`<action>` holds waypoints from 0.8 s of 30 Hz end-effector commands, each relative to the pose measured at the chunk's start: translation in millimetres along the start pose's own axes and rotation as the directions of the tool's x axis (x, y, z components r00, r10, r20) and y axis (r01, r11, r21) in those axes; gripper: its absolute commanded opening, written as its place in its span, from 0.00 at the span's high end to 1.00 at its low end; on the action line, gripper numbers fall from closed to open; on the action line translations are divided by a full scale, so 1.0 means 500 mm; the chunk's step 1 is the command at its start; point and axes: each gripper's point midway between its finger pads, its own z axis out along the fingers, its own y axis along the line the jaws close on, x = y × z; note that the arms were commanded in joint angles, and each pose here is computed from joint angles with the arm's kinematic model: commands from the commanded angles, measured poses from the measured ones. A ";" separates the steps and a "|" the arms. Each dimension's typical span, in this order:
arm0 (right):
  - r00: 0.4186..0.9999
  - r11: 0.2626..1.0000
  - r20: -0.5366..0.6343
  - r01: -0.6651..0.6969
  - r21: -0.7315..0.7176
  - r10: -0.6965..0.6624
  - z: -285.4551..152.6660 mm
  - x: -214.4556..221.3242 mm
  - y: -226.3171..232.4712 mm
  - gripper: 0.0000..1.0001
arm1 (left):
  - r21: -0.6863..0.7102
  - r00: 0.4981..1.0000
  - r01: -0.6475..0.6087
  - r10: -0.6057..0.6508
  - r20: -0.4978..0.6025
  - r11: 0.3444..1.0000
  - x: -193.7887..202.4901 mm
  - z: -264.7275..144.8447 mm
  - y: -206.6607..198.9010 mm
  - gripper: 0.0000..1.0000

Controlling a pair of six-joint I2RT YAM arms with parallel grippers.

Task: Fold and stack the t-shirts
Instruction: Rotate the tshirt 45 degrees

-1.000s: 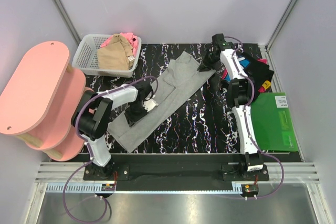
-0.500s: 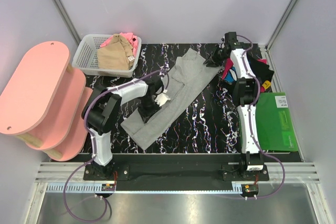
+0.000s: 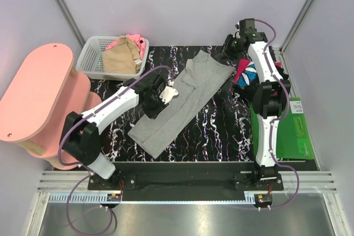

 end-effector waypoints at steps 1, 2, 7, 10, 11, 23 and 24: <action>0.992 0.992 -0.126 0.046 0.116 -0.032 0.061 0.116 -0.040 0.65 | -0.073 0.989 0.030 -0.040 -0.143 0.997 0.070 0.090 0.032 0.76; 0.989 0.991 -0.144 0.042 0.124 -0.024 0.071 0.129 -0.046 0.66 | -0.077 0.987 0.035 -0.047 -0.155 0.996 0.074 0.100 0.035 0.76; 0.982 0.986 -0.186 -0.002 0.166 0.034 0.124 0.158 -0.082 0.67 | -0.115 0.974 0.034 -0.059 -0.220 0.993 0.088 0.157 0.063 0.77; 0.978 0.984 -0.203 -0.018 0.179 0.055 0.147 0.168 -0.097 0.68 | -0.117 0.968 0.042 -0.069 -0.241 0.992 0.100 0.171 0.070 0.78; 0.977 0.983 -0.207 -0.022 0.185 0.060 0.152 0.171 -0.102 0.68 | -0.115 0.968 0.044 -0.070 -0.239 0.992 0.100 0.171 0.070 0.78; 0.977 0.970 -0.209 0.000 0.243 0.053 0.237 0.149 -0.161 0.70 | -0.012 0.972 0.081 -0.082 -0.219 0.997 0.082 0.199 0.039 0.77; 0.980 0.974 -0.196 0.003 0.226 0.042 0.246 0.137 -0.159 0.70 | -0.008 0.972 0.085 -0.085 -0.218 0.996 0.077 0.204 0.040 0.77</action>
